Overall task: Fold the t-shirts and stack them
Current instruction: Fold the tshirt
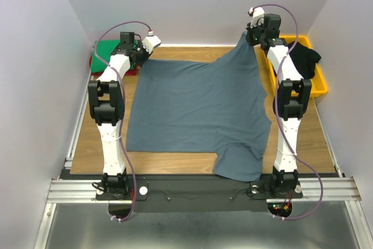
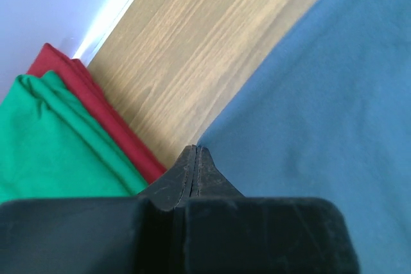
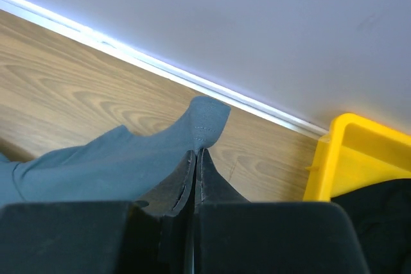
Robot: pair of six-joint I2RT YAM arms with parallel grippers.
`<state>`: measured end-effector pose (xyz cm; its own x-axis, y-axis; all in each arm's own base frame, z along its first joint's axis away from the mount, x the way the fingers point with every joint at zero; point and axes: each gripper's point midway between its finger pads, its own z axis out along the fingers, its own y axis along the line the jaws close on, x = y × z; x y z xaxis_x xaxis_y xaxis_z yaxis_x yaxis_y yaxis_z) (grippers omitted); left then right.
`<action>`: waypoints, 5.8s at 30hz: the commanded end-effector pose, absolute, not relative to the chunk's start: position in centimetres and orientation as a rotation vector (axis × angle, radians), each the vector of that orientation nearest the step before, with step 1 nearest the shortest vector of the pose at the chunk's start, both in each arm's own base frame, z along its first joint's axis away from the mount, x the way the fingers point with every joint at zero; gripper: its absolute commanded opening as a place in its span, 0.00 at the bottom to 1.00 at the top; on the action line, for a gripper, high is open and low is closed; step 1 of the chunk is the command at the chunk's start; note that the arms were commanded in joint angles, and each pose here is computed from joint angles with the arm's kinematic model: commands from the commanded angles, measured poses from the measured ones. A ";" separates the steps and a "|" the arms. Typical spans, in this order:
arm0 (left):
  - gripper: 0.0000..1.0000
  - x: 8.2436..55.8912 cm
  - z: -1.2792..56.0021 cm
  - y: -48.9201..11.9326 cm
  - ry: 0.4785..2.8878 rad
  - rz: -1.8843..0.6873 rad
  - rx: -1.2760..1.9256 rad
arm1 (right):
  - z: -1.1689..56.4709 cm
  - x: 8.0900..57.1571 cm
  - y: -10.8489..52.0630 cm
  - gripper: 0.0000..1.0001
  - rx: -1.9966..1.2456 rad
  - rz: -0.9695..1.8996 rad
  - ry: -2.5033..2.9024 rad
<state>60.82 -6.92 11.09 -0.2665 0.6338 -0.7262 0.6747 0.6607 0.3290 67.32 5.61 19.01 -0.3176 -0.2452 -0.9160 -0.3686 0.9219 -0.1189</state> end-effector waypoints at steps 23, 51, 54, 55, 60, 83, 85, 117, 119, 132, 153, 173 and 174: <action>0.00 52.2 17.2 -3.9 1.716 0.050 1.213 | 29.0 56.4 6.3 0.01 -0.571 0.157 1.789; 0.00 44.7 9.5 -2.9 1.888 0.041 1.347 | 20.1 46.2 7.2 0.01 -0.743 0.268 1.996; 0.00 44.1 8.1 -3.4 1.919 0.033 1.365 | 18.5 45.6 7.2 0.01 -0.754 0.289 2.032; 0.00 44.0 7.6 -2.9 1.948 0.047 1.355 | 17.7 45.2 7.4 0.00 -0.763 0.305 2.048; 0.00 43.8 5.1 -3.6 2.023 0.022 1.358 | 14.3 43.4 7.5 0.01 -0.827 0.343 2.113; 0.55 40.6 9.6 -6.1 1.957 -0.160 1.367 | 9.7 37.4 6.4 0.52 -1.088 0.514 2.413; 0.57 40.9 11.0 -7.5 1.922 -0.232 1.329 | 9.7 39.2 7.0 0.52 -0.986 0.558 2.445; 0.64 45.3 11.2 -15.2 1.970 -0.548 1.022 | 5.9 49.0 14.6 0.54 -0.864 0.736 2.386; 0.64 45.3 11.1 -15.1 1.971 -0.546 1.025 | 5.7 48.8 14.8 0.54 -0.874 0.750 2.385; 0.64 45.8 11.0 -14.3 1.979 -0.524 1.029 | 9.4 45.4 16.3 0.00 -0.923 0.855 2.312; 0.63 45.3 10.2 -13.8 2.000 -0.500 1.029 | 8.2 32.5 20.1 0.00 -1.099 1.030 2.419; 0.64 44.6 10.2 -13.8 2.003 -0.510 1.042 | 11.5 39.1 11.0 0.43 -0.788 0.682 2.482; 0.64 44.7 10.1 -13.8 2.005 -0.511 1.034 | 11.4 40.1 10.1 0.42 -0.751 0.665 2.486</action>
<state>44.92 -13.71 8.62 -0.3702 0.4980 -0.7842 0.8062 0.5917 -0.0048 35.52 14.99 9.81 -0.7242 -0.4691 -0.5054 -0.6786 0.6149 0.4016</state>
